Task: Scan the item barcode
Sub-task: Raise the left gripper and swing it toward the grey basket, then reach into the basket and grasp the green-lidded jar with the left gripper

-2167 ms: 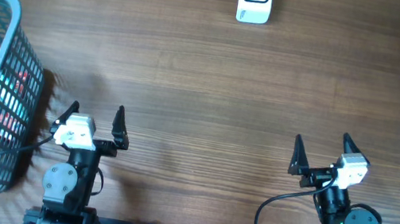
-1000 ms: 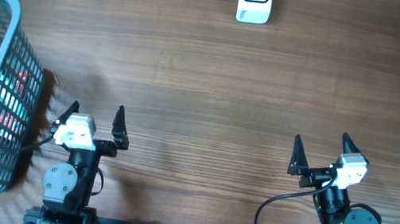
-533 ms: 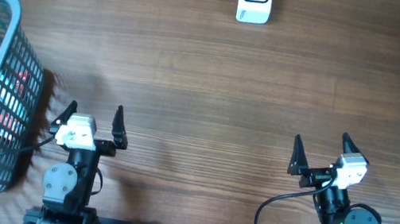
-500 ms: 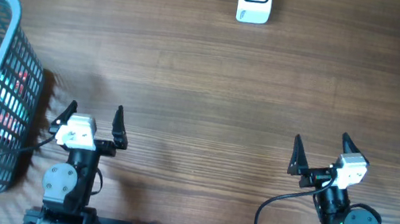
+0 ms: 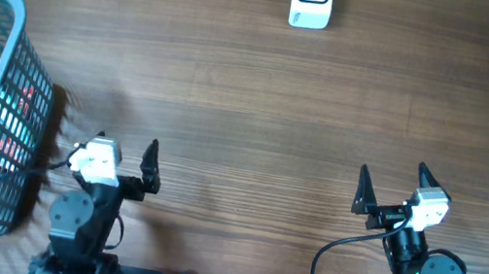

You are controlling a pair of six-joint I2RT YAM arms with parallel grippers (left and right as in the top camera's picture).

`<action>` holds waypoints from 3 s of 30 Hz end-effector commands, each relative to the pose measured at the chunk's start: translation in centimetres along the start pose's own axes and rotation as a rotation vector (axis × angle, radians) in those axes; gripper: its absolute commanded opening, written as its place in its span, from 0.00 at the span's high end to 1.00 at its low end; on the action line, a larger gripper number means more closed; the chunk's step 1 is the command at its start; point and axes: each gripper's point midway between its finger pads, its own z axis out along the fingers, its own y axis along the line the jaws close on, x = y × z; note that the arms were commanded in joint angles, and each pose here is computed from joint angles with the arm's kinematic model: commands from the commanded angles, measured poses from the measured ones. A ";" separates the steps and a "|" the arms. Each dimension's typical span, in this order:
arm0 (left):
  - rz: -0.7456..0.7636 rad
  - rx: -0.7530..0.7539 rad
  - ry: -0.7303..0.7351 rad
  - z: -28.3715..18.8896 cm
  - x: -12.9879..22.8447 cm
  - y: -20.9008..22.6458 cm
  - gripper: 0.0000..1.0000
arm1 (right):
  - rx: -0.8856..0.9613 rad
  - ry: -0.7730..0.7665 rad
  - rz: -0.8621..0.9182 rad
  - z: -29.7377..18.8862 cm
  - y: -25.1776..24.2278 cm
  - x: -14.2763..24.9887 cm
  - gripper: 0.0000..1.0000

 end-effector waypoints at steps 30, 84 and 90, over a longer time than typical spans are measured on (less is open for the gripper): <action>-0.261 0.156 0.443 -2.6 -11.5 -6.1 0.00 | -0.020 -0.005 -0.012 0.0 0.4 -0.1 0.00; -1.408 -1.347 0.428 -8.5 -0.4 25.1 0.00 | -0.019 -0.005 -0.011 0.0 0.4 -0.1 0.00; -1.429 -1.371 0.512 -7.7 3.9 25.4 0.00 | -0.020 -0.005 -0.011 0.0 0.4 -0.1 0.00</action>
